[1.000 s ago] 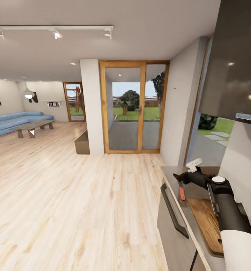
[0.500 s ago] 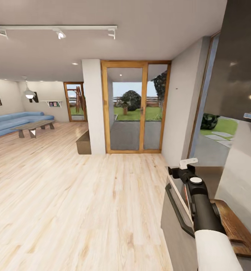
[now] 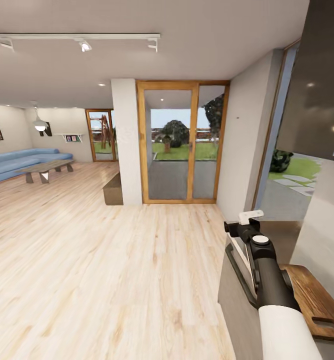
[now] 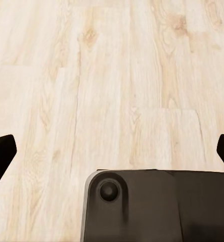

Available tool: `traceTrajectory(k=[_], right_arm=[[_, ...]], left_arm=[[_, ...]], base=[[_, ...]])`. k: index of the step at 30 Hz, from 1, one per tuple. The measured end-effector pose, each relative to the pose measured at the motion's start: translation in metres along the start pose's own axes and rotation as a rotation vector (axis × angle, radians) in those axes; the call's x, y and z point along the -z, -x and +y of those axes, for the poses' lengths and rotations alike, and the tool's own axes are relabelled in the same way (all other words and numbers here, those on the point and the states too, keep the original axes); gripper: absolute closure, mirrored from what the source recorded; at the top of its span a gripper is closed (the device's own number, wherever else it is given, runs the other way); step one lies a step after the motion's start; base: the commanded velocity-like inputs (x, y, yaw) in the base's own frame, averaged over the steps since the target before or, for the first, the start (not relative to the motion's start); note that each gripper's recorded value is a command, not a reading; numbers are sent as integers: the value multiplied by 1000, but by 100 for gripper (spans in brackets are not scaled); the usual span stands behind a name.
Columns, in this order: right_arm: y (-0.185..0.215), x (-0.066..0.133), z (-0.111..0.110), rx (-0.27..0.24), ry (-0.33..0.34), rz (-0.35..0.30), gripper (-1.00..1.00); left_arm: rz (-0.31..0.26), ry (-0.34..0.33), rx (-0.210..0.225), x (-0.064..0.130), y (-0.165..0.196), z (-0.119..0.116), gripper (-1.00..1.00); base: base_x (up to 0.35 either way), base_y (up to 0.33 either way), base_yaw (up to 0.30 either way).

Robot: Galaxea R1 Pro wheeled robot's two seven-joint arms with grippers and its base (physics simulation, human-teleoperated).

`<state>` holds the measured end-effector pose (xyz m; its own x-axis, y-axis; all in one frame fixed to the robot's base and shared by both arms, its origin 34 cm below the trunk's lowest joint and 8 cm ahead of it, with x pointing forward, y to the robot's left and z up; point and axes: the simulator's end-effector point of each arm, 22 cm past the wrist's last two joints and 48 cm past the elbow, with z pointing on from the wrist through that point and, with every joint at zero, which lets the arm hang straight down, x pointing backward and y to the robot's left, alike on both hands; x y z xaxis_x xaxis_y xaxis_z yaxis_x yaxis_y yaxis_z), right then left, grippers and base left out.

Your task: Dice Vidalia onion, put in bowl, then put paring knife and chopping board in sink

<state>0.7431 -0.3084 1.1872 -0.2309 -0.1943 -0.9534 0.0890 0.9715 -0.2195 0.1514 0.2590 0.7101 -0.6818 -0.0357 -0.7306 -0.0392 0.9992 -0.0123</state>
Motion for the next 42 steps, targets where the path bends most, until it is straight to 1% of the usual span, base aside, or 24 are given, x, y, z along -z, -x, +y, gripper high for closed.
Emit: traceTrajectory(k=[4,9,42], right_arm=[[1,1,0,0,0,-2,-100],[4,2,-1,-1,0,-8,-100],[25,15,-7,-7,-8,-44,-100]], left_arm=[[-3,0,0,0,1,0,-100],[-8,-1,0,-1,2,0,-100],[-45,-2,1,-8,11,-1,-100]], base=[[0,63,-115],[0,200,-174],[0,285,-194]])
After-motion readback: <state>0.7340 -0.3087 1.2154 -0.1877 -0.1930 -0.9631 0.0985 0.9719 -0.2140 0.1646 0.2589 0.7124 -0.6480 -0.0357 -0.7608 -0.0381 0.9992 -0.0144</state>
